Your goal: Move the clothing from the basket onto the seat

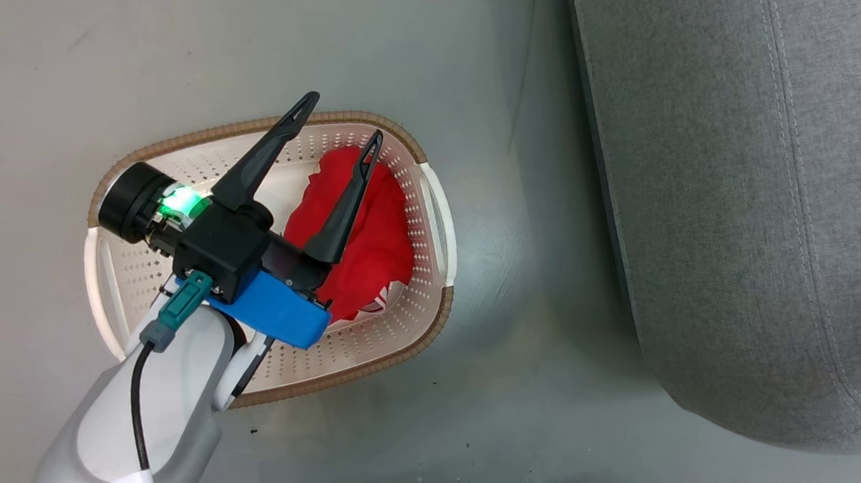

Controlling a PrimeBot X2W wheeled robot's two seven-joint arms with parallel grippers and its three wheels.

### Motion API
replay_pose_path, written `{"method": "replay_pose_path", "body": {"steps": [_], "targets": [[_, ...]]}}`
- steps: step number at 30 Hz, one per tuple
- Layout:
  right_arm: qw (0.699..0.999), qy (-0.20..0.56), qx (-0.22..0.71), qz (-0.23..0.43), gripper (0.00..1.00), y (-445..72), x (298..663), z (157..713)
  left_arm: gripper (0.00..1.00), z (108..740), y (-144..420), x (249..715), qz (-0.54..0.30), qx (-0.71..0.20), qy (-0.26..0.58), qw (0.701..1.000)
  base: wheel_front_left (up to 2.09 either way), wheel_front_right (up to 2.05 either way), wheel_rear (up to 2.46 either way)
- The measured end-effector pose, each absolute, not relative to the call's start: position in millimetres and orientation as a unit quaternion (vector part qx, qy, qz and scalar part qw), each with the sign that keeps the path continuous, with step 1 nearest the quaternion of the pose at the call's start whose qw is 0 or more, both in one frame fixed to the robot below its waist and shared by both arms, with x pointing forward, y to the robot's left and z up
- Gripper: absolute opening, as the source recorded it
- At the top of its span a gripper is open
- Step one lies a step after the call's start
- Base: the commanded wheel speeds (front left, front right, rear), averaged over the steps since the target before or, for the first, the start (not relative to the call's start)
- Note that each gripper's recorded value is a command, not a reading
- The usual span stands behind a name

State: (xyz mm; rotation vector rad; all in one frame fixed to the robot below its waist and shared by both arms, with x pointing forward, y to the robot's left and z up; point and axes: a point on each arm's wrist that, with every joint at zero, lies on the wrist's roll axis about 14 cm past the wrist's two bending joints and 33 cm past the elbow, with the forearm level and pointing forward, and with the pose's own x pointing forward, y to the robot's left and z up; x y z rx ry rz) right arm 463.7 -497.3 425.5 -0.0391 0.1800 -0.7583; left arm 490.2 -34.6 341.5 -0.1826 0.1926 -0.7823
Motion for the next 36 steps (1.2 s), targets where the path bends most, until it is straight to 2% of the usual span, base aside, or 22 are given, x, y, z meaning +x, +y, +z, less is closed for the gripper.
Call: {"method": "replay_pose_path", "body": {"steps": [3, 4, 5, 27, 36], "targets": [[0.925, 0.087, -0.024, -0.369, 0.0, -501.1, 464.1, 430.7, 1.0, 344.3, -34.1, 491.1, -0.379, -0.089, 0.091, 0.917, 0.0, 0.0, 0.0], [0.925, 0.087, -0.025, -0.369, 0.45, -502.0, 464.3, 431.9, 1.0, 345.0, -34.0, 491.3, -0.378, -0.089, 0.091, 0.917, 0.0, 0.0, 0.0], [0.926, 0.088, -0.028, -0.367, 1.0, -502.2, 465.2, 433.1, 1.0, 345.6, -34.1, 491.6, -0.378, -0.089, 0.09, 0.917, 0.0, 0.0, 0.0], [0.937, 0.078, -0.046, -0.337, 1.0, -493.7, 465.0, 457.9, 1.0, 376.1, -35.5, 484.0, -0.366, -0.1, 0.077, 0.922, 0.0, 0.0, 0.0], [0.943, 0.095, -0.039, -0.315, 1.0, -472.1, 440.0, 451.3, 1.0, 400.6, -25.6, 467.5, -0.343, -0.108, 0.075, 0.93, 0.0, 0.0, 0.0]]}}
